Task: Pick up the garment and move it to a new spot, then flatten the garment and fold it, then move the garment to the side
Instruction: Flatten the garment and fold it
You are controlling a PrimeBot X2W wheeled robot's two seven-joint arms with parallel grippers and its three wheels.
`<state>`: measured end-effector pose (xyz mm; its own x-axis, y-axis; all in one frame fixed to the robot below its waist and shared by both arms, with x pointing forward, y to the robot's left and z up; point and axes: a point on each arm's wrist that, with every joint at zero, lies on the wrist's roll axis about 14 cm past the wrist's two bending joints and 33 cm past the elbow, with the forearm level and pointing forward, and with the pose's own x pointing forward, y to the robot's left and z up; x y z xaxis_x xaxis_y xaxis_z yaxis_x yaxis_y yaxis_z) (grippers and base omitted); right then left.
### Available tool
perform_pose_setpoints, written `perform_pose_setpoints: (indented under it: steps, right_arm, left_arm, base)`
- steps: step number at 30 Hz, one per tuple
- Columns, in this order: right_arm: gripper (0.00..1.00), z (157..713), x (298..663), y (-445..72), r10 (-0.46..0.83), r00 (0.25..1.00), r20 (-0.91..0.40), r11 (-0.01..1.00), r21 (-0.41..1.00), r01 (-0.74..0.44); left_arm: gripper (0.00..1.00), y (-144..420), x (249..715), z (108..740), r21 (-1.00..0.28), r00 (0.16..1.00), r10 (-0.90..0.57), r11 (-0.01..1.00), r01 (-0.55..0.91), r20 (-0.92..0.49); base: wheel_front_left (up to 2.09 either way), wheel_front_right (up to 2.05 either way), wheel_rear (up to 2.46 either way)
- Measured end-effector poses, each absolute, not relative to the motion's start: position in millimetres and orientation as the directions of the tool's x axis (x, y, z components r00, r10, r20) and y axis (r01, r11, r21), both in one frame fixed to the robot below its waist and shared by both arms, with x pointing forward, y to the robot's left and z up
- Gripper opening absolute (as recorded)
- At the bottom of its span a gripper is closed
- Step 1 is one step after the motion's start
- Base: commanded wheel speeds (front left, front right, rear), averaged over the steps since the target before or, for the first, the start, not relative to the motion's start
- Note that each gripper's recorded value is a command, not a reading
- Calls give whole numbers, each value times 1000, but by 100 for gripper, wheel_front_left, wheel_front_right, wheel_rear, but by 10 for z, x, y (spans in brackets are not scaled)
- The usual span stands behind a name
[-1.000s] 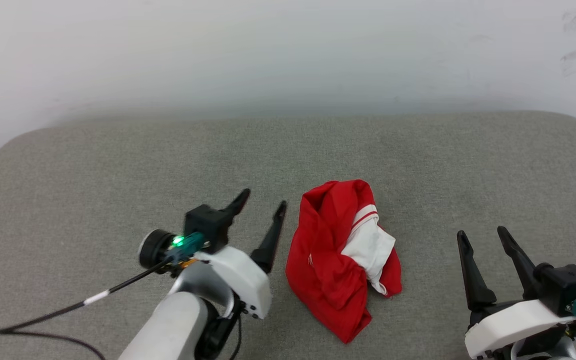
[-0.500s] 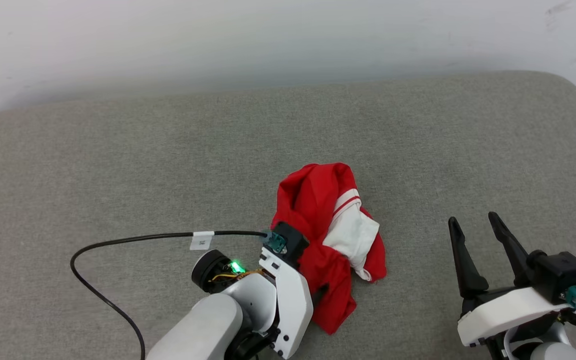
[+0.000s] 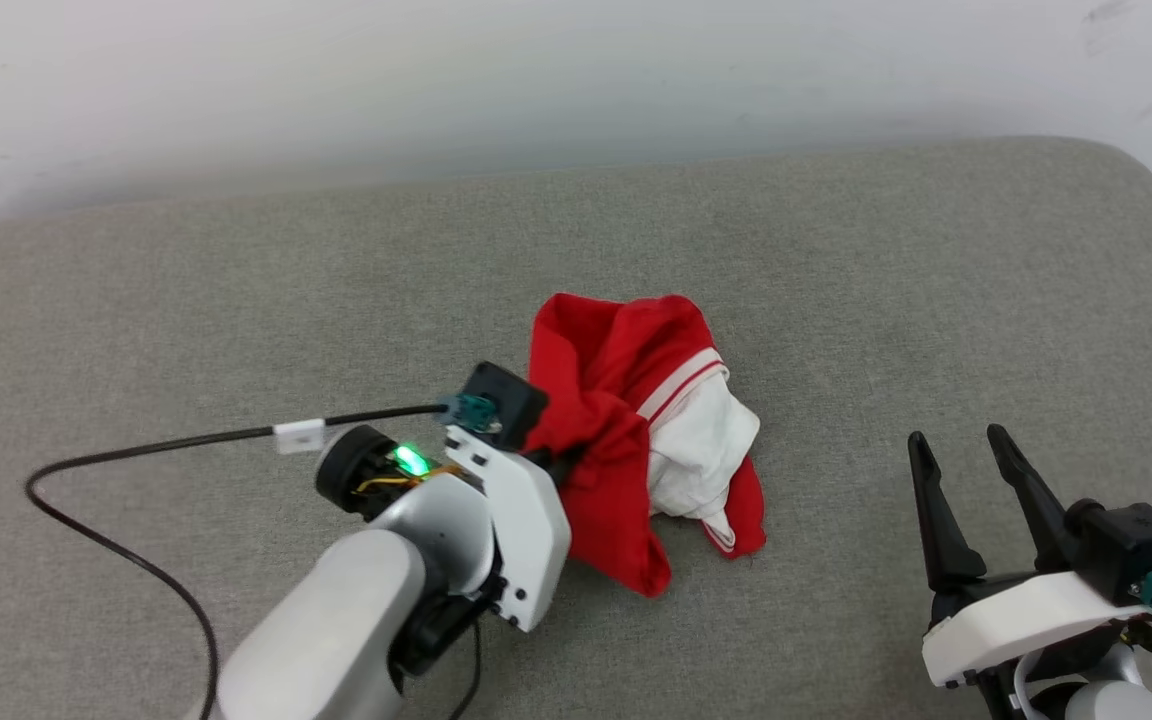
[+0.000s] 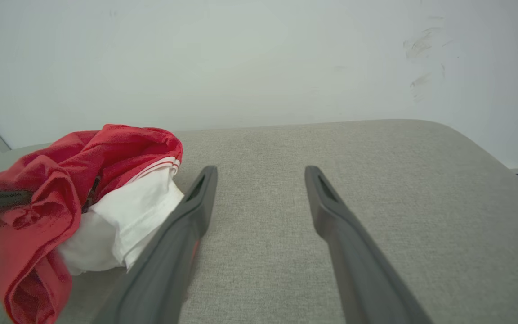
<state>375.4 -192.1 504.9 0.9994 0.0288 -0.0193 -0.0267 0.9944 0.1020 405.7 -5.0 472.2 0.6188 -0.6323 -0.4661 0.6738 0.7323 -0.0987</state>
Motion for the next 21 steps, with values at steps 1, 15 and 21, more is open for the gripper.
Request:
perform_pose_setpoints:
  steps: [1, 15, 21]
  right_arm:
    - [100, 5058, 3755, -1914, 31, 999, -16, 994, 102, -29]
    - [100, 5127, 3831, -1762, 78, 997, 1, 992, 104, -77]
    - [100, 5117, 3857, -1733, 87, 996, -4, 991, 99, -86]
  left_arm:
    - [0, 28, 4109, 4800, -85, 648, -618, 750, 656, -446]
    - [0, 1669, 3885, 4348, -149, 794, -210, 977, 151, -570]
    - [75, 1862, 3574, 3874, -200, 717, -165, 979, 36, -677]
  base:
    - [0, 0, 0]
    - [0, 0, 0]
    - [0, 0, 0]
